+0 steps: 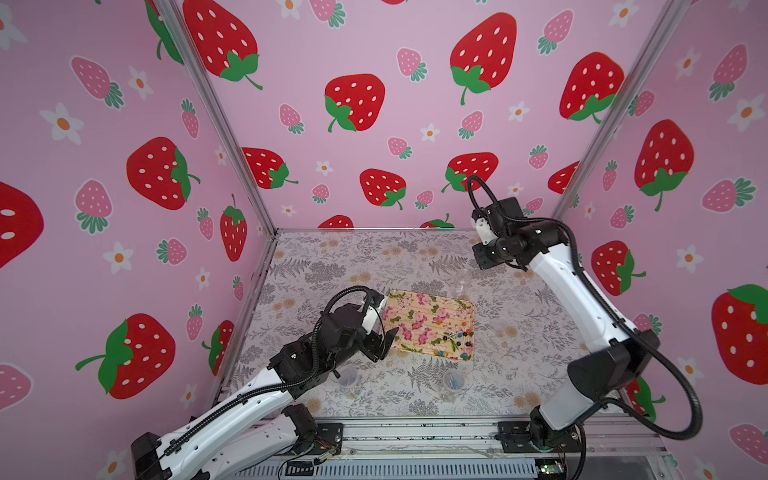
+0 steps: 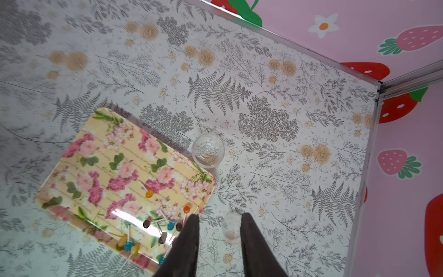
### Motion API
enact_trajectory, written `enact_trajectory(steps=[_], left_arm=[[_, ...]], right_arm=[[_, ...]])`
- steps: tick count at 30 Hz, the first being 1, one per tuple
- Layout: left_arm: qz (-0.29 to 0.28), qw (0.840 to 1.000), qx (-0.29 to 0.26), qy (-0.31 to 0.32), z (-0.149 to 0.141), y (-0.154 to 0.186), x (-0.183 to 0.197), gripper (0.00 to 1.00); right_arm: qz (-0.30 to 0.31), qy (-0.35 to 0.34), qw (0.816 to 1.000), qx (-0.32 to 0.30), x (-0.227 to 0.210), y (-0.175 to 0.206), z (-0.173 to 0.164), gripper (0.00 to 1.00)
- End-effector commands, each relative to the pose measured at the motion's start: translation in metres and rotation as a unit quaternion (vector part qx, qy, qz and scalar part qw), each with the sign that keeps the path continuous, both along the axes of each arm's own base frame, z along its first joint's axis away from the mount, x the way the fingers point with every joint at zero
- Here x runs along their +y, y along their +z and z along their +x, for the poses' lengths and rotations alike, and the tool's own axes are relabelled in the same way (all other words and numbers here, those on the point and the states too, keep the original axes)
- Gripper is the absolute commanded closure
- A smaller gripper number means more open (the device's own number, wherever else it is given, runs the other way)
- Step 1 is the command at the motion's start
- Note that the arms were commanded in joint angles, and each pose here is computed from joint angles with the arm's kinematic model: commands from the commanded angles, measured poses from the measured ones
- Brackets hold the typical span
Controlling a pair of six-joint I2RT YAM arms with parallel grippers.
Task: Pour the candies out of the jar
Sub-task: Place the jar at the center of the board, then pick up the jar from the center of the board.
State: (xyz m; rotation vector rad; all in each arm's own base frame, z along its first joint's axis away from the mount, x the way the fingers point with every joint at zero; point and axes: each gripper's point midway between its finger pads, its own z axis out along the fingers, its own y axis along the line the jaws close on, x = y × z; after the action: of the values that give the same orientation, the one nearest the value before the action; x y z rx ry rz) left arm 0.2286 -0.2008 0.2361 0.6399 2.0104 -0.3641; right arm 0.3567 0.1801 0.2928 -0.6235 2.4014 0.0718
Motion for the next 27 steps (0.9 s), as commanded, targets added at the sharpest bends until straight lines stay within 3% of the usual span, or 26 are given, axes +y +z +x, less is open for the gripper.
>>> enact_trajectory(steps=[1, 6, 9, 13, 17, 21, 27], left_arm=[[-0.047, 0.997, 0.011, 0.057, 0.007, 0.031, 0.008, 0.01], [-0.068, 0.996, 0.032, 0.056, 0.002, 0.025, 0.006, 0.00], [-0.098, 0.995, 0.016, 0.002, -0.006, 0.037, -0.010, 0.00], [-0.138, 0.990, 0.007, -0.006, -0.006, 0.054, -0.016, 0.01], [-0.117, 0.992, 0.029, 0.026, 0.001, 0.035, -0.011, 0.01], [-0.124, 0.990, 0.059, 0.018, -0.003, 0.024, -0.018, 0.00], [-0.132, 0.989, 0.062, 0.037, -0.002, 0.030, -0.012, 0.01]], right_arm=[[0.052, -0.008, 0.999, 0.001, 0.007, 0.006, -0.028, 0.66], [0.073, 0.001, 0.997, -0.011, 0.008, -0.018, -0.078, 0.64], [0.082, -0.007, 0.996, -0.019, 0.001, -0.046, -0.108, 0.63], [0.124, -0.029, 0.992, 0.008, -0.007, -0.068, -0.143, 0.62], [0.117, -0.014, 0.993, 0.017, -0.003, -0.083, -0.156, 0.59], [0.079, 0.013, 0.996, 0.028, 0.005, -0.097, -0.173, 0.53], [0.075, 0.059, 0.995, 0.025, 0.022, -0.101, -0.191, 0.36]])
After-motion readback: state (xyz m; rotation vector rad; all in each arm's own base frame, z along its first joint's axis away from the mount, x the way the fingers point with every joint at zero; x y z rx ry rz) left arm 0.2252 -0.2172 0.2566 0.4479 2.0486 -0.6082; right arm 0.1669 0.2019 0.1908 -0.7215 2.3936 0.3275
